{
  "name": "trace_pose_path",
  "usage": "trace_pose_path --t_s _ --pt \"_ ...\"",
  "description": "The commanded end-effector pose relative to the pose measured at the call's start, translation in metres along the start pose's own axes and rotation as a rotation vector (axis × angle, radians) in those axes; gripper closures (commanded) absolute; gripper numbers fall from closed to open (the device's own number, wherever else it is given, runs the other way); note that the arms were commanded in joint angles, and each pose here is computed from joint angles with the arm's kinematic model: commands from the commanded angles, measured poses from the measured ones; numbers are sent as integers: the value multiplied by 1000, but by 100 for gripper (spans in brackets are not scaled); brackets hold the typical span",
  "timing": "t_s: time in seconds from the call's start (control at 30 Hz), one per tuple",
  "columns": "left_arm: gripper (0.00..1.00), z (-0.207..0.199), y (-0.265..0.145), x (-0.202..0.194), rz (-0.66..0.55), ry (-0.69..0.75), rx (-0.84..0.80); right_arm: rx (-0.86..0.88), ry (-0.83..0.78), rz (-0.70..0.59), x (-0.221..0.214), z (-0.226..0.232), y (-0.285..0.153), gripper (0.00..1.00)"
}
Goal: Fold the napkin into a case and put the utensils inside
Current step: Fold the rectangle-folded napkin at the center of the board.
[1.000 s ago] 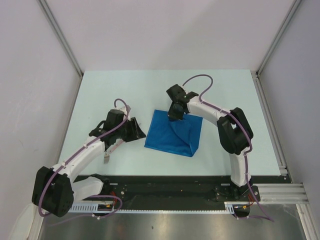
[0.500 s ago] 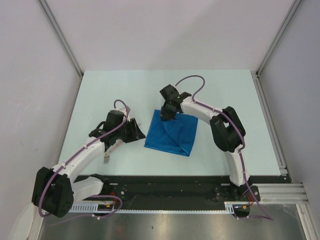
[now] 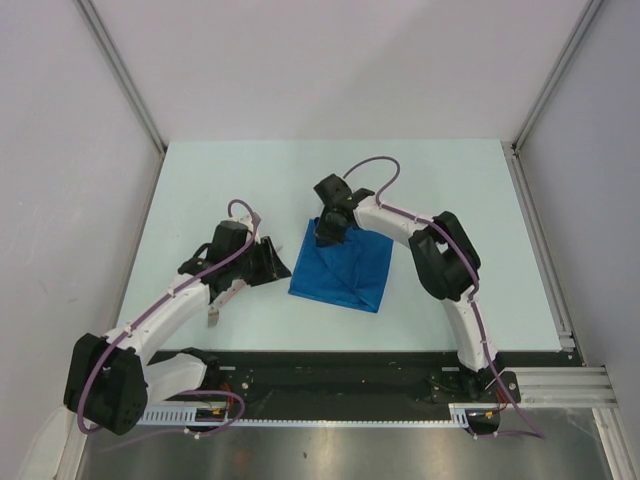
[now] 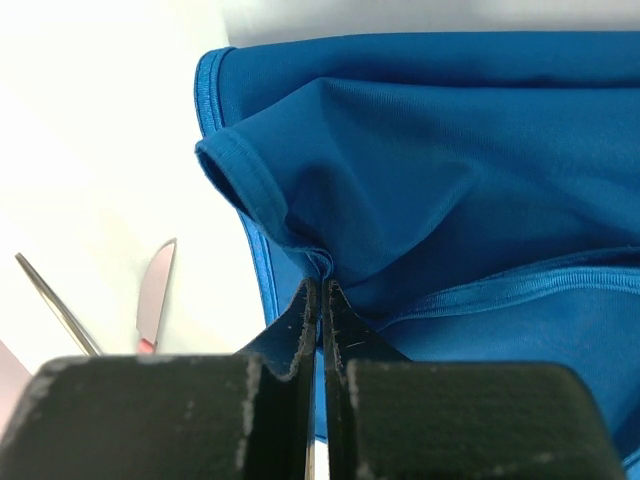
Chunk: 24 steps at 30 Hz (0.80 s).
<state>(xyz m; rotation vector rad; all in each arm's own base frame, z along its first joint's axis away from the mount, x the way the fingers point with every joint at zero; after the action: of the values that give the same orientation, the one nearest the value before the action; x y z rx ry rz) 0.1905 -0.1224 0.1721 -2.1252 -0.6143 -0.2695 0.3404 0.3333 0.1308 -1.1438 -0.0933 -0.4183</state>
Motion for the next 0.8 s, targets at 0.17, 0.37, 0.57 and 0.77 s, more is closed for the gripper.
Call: trace_pose_path --t_s 0.17,0.37,0.57,0.77 --pt "54 0 1 4 -22 5 -8 111 -55 9 9 24 -4 80" --pt "51 -1 2 9 -25 38 -2 129 -269 -98 8 18 -84 49" --pt "53 -13 19 6 38 46 -46 140 -299 -110 -11 -69 -120 43" --pt "54 -31 48 -8 94 72 8 339 -310 -111 -14 -126 -114 36"
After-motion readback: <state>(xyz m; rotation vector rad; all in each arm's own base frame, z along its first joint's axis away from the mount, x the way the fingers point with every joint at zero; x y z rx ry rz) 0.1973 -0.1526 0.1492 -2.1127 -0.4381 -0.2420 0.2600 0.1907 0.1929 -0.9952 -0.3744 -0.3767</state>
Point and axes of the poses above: each gripper's point midway between its finger pads, its own y axis out along the fingers, its own z axis along the line the jaws close on, x = y × z, the point moved 10 cm from there along -y, back along the fingers, and after that the axes turned 4 degrees about -y, right-handed, at the moved point
